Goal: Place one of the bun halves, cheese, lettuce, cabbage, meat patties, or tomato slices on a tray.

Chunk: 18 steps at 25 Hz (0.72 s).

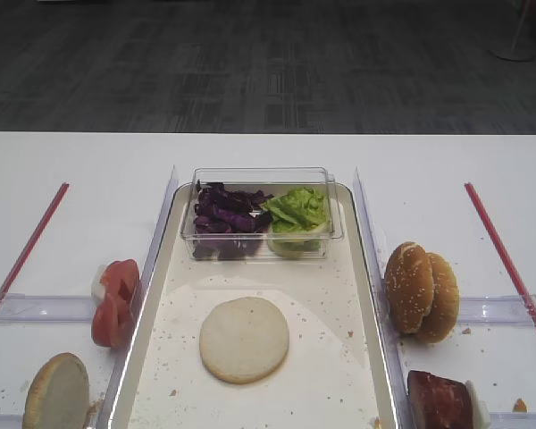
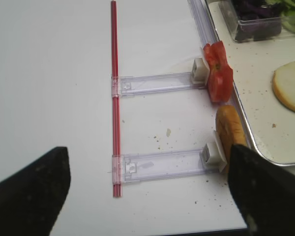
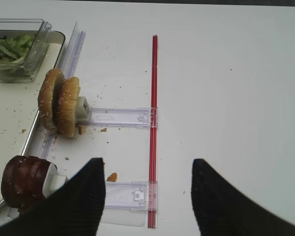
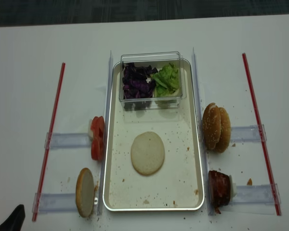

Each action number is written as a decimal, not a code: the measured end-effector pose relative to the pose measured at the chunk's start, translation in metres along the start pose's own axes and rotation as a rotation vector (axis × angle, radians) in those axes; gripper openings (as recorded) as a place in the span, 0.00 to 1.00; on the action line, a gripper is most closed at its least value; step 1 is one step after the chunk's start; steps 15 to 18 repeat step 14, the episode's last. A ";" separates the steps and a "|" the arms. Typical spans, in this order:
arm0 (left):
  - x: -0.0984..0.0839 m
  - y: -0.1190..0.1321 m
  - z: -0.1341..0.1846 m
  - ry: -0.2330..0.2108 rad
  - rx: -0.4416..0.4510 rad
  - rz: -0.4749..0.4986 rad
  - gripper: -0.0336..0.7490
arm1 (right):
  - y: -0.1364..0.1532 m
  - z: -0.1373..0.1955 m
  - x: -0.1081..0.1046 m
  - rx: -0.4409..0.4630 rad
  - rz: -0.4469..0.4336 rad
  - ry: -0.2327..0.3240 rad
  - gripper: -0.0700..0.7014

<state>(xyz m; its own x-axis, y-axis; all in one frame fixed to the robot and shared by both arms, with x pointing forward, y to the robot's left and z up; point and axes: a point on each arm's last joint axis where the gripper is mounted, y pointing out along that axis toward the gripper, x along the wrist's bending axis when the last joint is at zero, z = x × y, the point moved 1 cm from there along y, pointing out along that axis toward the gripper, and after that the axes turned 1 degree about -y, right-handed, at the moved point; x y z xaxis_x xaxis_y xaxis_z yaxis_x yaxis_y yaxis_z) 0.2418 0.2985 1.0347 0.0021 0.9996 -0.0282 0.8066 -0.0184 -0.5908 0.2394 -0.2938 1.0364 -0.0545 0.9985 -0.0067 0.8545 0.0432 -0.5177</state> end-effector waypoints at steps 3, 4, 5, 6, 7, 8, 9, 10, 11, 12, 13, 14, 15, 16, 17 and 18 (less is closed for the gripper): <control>0.000 0.000 0.000 0.000 0.000 0.000 0.81 | 0.000 0.000 0.000 0.000 0.000 0.000 0.64; 0.000 0.000 0.000 0.000 0.000 0.000 0.81 | 0.000 0.000 0.000 0.000 0.000 0.000 0.64; 0.000 0.000 0.000 0.000 0.000 0.000 0.81 | 0.000 0.000 0.000 0.000 0.000 0.000 0.64; 0.000 0.000 0.000 0.000 0.000 0.000 0.81 | 0.000 0.000 0.000 0.000 0.000 0.000 0.64; 0.000 0.000 0.000 0.000 0.000 0.000 0.81 | 0.000 0.000 0.000 0.000 0.000 0.000 0.64; 0.000 0.000 0.000 0.000 0.000 0.000 0.81 | 0.000 0.000 0.000 0.000 0.000 0.000 0.64; 0.000 0.000 0.000 0.000 0.000 0.000 0.81 | 0.000 0.000 0.000 0.000 0.000 0.000 0.64; 0.000 0.000 0.000 0.000 0.000 0.000 0.81 | 0.000 0.000 0.000 0.000 0.000 0.000 0.64; 0.000 0.000 0.000 0.000 0.000 0.000 0.81 | 0.000 0.000 0.000 0.000 0.000 0.000 0.64; 0.000 0.000 0.000 0.000 0.000 0.000 0.81 | 0.000 0.000 0.000 0.000 0.000 0.000 0.64; 0.000 0.000 0.000 0.000 0.000 0.000 0.81 | 0.000 0.000 0.000 0.000 0.000 0.000 0.64; 0.000 0.000 0.000 0.000 0.000 0.000 0.81 | 0.000 0.000 0.000 0.000 0.000 0.000 0.64; 0.000 0.000 0.000 0.000 0.000 0.000 0.81 | 0.000 0.000 0.000 0.000 0.000 0.000 0.64; 0.000 0.000 0.000 0.000 0.000 0.000 0.81 | 0.000 0.000 0.000 0.000 0.000 0.000 0.64; 0.000 0.000 0.000 0.000 0.000 0.000 0.81 | 0.000 0.000 0.000 0.000 0.000 0.000 0.64; 0.000 0.000 0.000 0.000 0.000 0.000 0.81 | 0.000 0.000 0.000 0.000 0.000 0.000 0.64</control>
